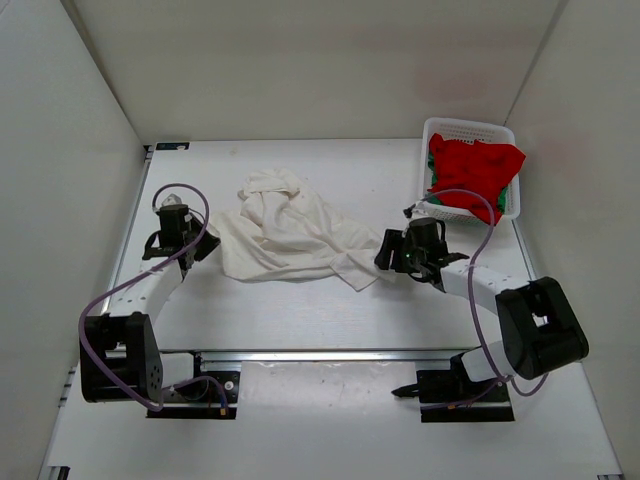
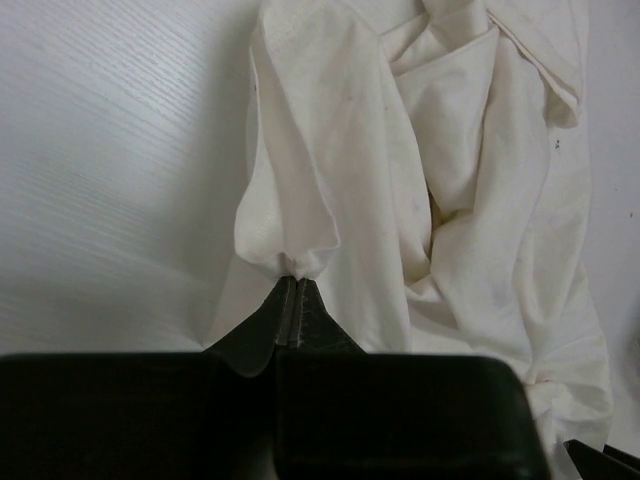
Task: Fold and stack the t-shirts
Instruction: Flatten out the tshirt
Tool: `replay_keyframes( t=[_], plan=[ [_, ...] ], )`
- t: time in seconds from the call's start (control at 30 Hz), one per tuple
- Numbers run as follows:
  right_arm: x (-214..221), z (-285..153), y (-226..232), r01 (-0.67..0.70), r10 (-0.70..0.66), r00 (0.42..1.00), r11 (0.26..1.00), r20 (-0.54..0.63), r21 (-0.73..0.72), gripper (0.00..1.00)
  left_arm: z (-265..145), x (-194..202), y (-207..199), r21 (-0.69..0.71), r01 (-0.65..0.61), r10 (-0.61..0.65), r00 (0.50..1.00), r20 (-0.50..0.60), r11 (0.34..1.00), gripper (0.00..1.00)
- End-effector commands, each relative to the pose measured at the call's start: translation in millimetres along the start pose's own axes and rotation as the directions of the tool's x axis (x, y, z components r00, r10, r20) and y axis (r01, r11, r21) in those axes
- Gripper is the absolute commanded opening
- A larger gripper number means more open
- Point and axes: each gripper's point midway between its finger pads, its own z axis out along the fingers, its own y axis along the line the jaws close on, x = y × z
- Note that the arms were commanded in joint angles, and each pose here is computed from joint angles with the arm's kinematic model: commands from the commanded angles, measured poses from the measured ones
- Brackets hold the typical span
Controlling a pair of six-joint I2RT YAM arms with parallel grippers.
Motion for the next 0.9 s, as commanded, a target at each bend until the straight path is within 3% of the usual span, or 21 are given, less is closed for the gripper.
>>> replay_keyframes(
  t=[0.0,0.23,0.37,0.57,0.7,0.77,0.87],
  plan=[
    [-24.1,-4.1,-20.3,0.006,-0.011,0.999,0.995,0.052,0.104,0.58,-5.8,-4.4,-19.2,0.066,-0.022,0.021,1.000,0.008,0.998,0.00],
    [-42.2,-5.5,-44.4,-0.062,0.050,0.996,0.983,0.070,0.174,0.62,-9.2,-5.5,-19.6,0.069,-0.038,0.037,0.999,0.020,0.997,0.00],
    [-46.0,-0.7,-24.8,-0.099,0.096,0.993,0.994,0.068,0.044,0.59,-7.3,-3.3,-18.2,0.064,-0.025,0.025,1.000,0.012,0.998,0.00],
    [-30.5,1.1,-21.5,-0.136,0.135,0.990,0.991,0.027,0.010,0.55,-6.7,-5.7,-15.0,0.056,-0.021,0.020,1.000,0.020,0.998,0.00],
    [-26.8,-4.9,-10.3,-0.203,0.206,0.978,0.974,0.022,-0.102,0.36,-7.2,-5.1,-18.4,0.064,-0.021,0.020,1.000,0.015,0.998,0.00],
    [-36.5,-10.2,-5.8,-0.179,0.186,0.980,0.978,0.063,-0.105,0.18,-8.7,-8.4,-22.3,0.072,-0.025,0.023,0.999,0.025,0.997,0.00],
    [-44.4,-25.7,9.5,-0.099,0.109,0.989,0.990,0.104,-0.097,0.03,-11.4,-15.0,-27.9,0.088,-0.030,0.027,0.999,0.036,0.996,0.00]
  ],
)
